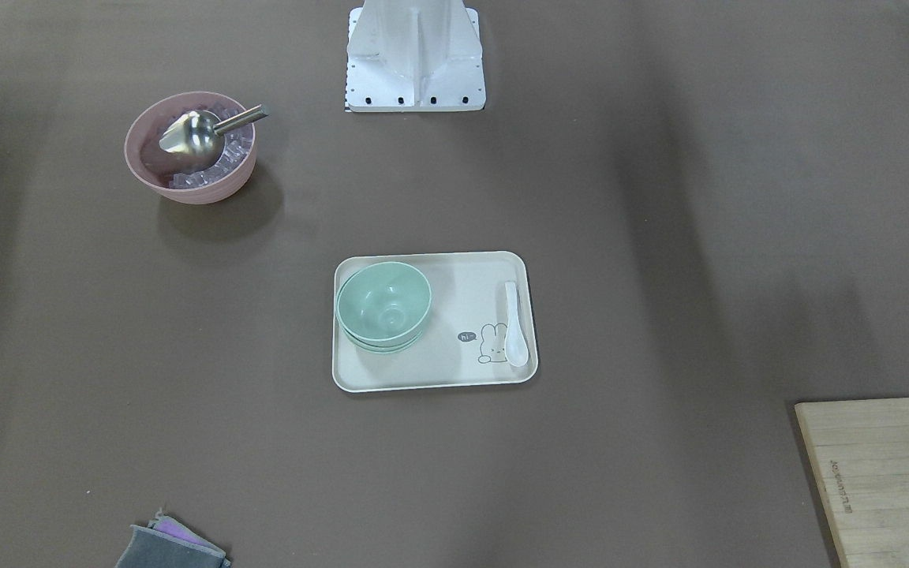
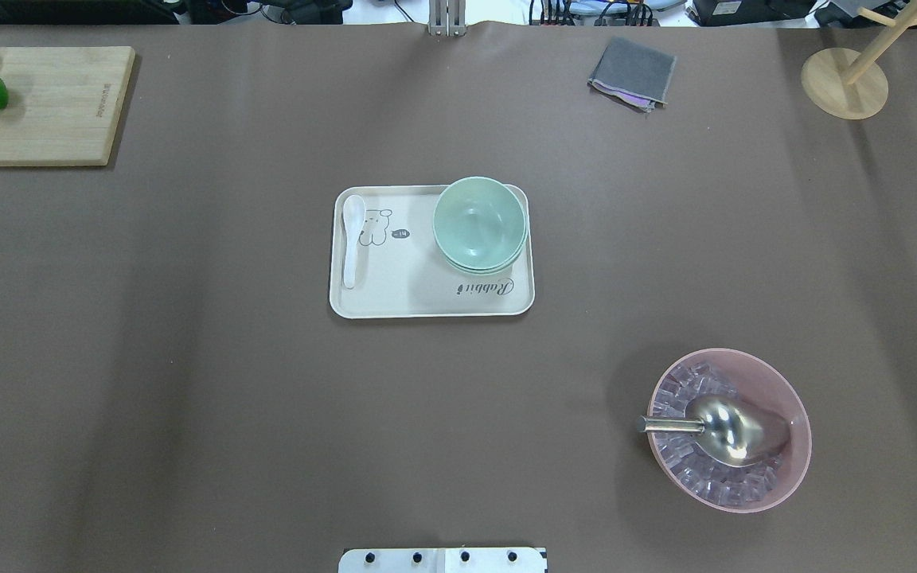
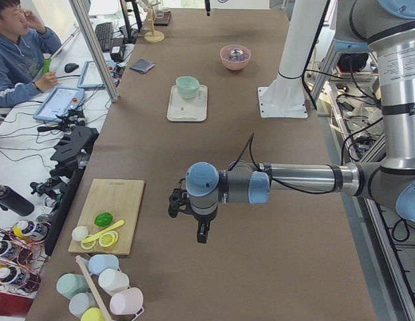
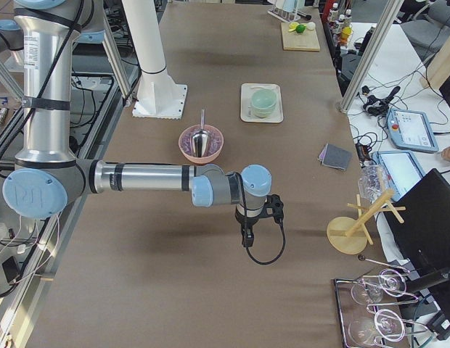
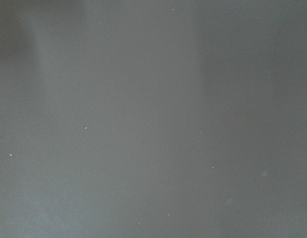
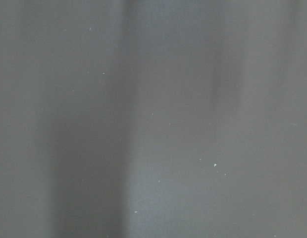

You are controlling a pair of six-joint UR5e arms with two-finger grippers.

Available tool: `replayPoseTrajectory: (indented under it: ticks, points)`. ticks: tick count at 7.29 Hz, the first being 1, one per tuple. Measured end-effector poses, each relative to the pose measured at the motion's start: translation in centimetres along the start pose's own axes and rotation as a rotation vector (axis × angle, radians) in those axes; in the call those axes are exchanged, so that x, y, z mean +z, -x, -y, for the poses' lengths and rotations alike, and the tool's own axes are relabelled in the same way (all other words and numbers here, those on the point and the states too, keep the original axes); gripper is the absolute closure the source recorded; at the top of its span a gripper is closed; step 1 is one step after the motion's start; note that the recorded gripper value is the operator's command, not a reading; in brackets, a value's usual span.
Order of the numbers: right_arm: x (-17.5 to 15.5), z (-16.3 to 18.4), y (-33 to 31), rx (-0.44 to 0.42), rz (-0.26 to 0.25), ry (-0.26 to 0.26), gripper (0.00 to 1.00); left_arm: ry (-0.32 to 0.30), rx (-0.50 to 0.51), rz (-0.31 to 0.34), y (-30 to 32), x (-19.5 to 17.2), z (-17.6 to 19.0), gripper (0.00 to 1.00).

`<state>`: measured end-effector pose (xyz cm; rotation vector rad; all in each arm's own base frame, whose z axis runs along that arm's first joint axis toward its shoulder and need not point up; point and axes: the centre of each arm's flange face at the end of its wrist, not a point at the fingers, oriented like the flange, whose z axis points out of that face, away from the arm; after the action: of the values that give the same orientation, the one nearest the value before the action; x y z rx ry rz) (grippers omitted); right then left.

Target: Stack green bowls together

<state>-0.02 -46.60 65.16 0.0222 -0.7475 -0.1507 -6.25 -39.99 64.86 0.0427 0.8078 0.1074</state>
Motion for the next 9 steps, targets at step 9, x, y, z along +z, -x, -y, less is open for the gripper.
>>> replayPoseTrajectory:
  ticks: [9]
  points:
    - [-0.36,0.31,0.41,-0.010,0.003,-0.012,0.00,-0.014,0.002,-0.003,-0.20,-0.46,-0.25,0.02]
